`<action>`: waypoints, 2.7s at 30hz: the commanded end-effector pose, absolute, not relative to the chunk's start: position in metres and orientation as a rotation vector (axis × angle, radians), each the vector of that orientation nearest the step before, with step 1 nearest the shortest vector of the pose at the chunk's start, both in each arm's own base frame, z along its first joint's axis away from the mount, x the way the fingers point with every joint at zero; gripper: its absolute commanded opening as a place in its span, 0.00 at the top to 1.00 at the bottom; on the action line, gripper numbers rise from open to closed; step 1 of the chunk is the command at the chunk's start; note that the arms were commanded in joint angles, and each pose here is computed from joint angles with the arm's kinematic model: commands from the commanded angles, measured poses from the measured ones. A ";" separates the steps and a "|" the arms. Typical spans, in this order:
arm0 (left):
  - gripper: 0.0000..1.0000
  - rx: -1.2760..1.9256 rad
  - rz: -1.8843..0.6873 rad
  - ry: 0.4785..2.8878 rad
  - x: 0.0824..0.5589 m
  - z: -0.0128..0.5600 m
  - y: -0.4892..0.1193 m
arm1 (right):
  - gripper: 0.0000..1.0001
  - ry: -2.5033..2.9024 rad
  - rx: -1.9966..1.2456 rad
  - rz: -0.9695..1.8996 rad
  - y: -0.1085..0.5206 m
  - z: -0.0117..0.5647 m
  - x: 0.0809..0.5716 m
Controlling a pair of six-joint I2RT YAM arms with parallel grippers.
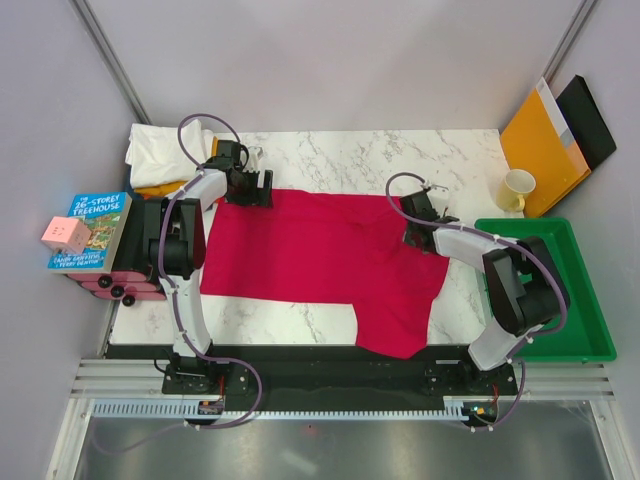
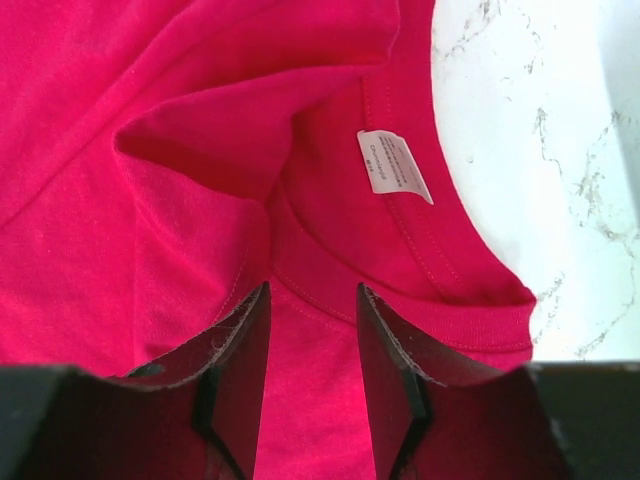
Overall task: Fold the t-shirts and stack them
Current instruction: Fold the flattened tshirt in 1/3 of the way
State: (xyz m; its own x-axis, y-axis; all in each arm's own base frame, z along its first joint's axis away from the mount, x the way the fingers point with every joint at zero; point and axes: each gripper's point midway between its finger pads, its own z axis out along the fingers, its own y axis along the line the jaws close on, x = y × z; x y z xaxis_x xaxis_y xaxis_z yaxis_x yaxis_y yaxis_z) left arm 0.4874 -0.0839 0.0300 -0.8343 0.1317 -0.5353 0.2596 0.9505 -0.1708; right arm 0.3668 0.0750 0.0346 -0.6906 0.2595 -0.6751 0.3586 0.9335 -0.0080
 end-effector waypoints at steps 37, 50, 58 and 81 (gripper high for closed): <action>0.05 0.274 -0.330 2.624 0.475 0.016 -0.083 | 0.53 2.290 0.443 -0.144 0.094 0.028 0.431; 0.05 0.271 -0.335 2.625 0.478 0.013 -0.084 | 0.87 2.255 0.451 -0.165 0.085 0.044 0.425; 0.05 0.274 -0.332 2.620 0.479 0.015 -0.083 | 1.00 2.233 0.462 -0.195 0.073 0.071 0.407; 0.05 0.259 -0.360 2.627 0.478 0.014 -0.088 | 0.88 2.415 0.525 -0.241 0.056 0.033 0.310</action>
